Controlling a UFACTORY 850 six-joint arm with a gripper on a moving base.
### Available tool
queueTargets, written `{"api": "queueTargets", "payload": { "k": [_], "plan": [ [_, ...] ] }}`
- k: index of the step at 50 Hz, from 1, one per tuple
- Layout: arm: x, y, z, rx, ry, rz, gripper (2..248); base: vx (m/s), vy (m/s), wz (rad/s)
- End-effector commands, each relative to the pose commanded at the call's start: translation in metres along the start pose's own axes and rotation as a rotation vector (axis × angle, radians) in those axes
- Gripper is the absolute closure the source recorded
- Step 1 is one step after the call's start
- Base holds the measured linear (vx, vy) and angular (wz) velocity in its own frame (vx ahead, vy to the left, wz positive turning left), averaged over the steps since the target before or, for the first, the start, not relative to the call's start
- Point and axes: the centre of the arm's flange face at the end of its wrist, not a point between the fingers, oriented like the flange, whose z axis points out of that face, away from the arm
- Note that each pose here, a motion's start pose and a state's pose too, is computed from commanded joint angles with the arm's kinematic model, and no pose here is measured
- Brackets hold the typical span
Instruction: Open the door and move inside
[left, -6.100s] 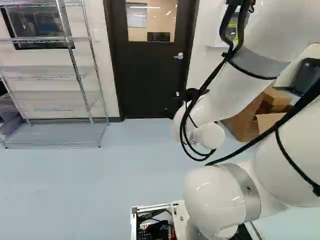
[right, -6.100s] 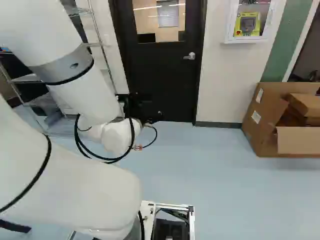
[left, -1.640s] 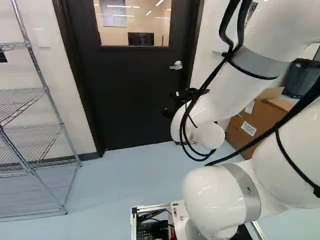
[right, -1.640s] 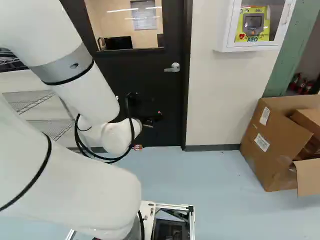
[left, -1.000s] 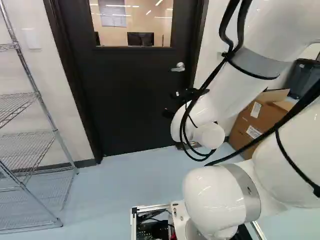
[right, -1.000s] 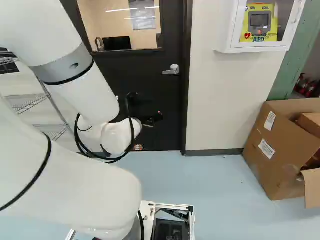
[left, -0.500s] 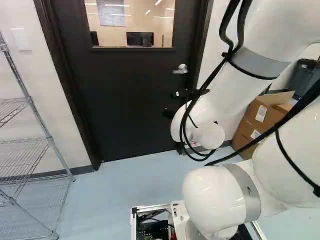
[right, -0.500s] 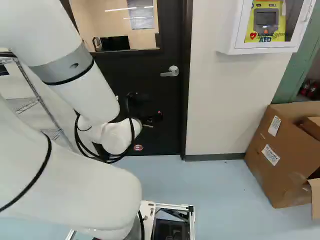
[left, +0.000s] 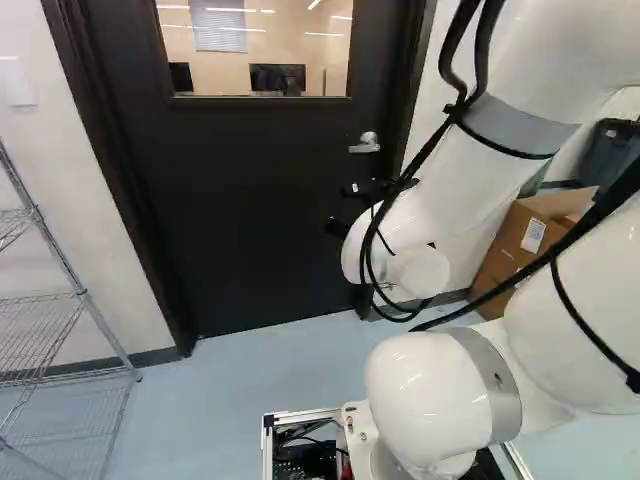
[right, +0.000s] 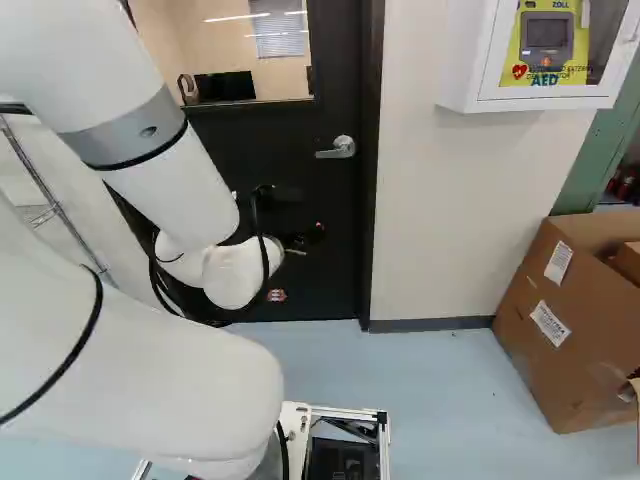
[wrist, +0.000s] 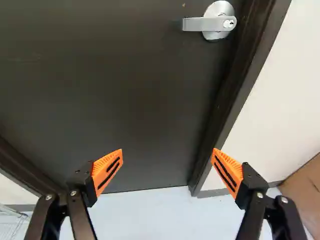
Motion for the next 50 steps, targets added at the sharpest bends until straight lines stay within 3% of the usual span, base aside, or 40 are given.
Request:
{"api": "queueTargets", "payload": {
  "k": [28, 50],
  "plan": [
    [0.0000, 0.0000, 0.0000, 0.000, 0.000, 0.000, 3, 0.130, 0.000, -0.023],
    [0.0009, 0.0000, 0.0006, 0.000, 0.001, 0.000, 3, 0.009, -0.001, -0.003]
  ]
}}
